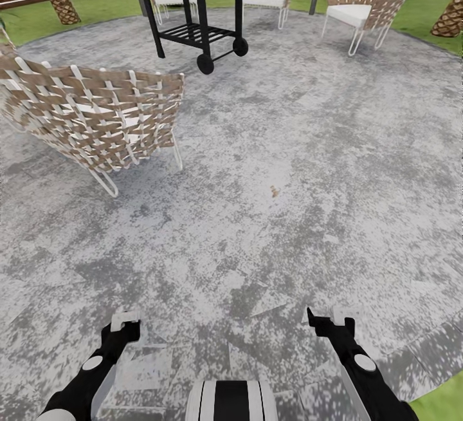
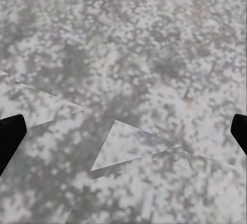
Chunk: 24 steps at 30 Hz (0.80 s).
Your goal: In the garden, pick up the pesticide atomizer on the floor and spray pesticide onto both trees until each tree trunk is fully covered.
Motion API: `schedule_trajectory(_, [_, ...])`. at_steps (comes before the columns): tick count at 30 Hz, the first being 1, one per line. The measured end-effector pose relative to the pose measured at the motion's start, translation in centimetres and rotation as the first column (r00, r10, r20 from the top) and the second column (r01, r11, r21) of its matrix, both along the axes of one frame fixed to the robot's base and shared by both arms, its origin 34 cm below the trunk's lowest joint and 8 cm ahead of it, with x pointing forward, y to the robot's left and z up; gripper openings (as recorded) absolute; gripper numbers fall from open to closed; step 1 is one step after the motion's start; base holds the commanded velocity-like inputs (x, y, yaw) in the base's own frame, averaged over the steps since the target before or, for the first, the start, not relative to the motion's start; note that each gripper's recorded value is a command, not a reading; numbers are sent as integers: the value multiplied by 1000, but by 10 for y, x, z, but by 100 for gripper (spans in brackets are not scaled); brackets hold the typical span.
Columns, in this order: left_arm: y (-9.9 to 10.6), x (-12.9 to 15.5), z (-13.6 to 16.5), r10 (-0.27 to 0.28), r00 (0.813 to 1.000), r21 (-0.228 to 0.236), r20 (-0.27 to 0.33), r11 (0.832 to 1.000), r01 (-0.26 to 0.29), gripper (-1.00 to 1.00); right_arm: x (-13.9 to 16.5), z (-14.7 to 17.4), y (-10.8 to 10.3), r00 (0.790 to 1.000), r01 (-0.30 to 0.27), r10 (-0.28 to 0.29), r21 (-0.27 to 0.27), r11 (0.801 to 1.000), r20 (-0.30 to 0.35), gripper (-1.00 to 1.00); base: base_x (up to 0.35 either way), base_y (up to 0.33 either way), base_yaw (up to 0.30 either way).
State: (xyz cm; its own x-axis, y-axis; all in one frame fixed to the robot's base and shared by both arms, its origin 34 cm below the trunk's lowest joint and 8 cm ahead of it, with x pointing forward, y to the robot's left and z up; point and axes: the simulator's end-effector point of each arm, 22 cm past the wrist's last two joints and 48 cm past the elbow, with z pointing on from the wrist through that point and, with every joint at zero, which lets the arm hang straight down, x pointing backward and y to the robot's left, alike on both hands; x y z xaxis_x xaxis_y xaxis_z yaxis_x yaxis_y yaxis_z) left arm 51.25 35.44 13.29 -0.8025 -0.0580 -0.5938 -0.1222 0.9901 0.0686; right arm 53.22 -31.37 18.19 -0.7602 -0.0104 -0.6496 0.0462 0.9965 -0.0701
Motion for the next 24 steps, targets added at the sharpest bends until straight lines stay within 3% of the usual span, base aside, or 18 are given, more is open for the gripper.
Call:
schedule_trajectory(19, [0, 27, 36, 0, 997, 0, 77, 1000, 0, -100, 24, 38, 0, 997, 1, -1, -1, 1000, 81, 100, 0, 0, -5])
schedule_trajectory(22, [12, 26, 43, 7, 996, 14, 84, 1000, -8, -100, 28, 47, -5, 995, 5, -4, -8, 1000, 98, 100, 0, 0, -105])
schedule_trajectory(24, [33, 20, 48, 11, 997, 42, 79, 999, -15, -100, 28, 50, -9, 995, 18, -16, -21, 1000, 102, 100, 0, 0, -110])
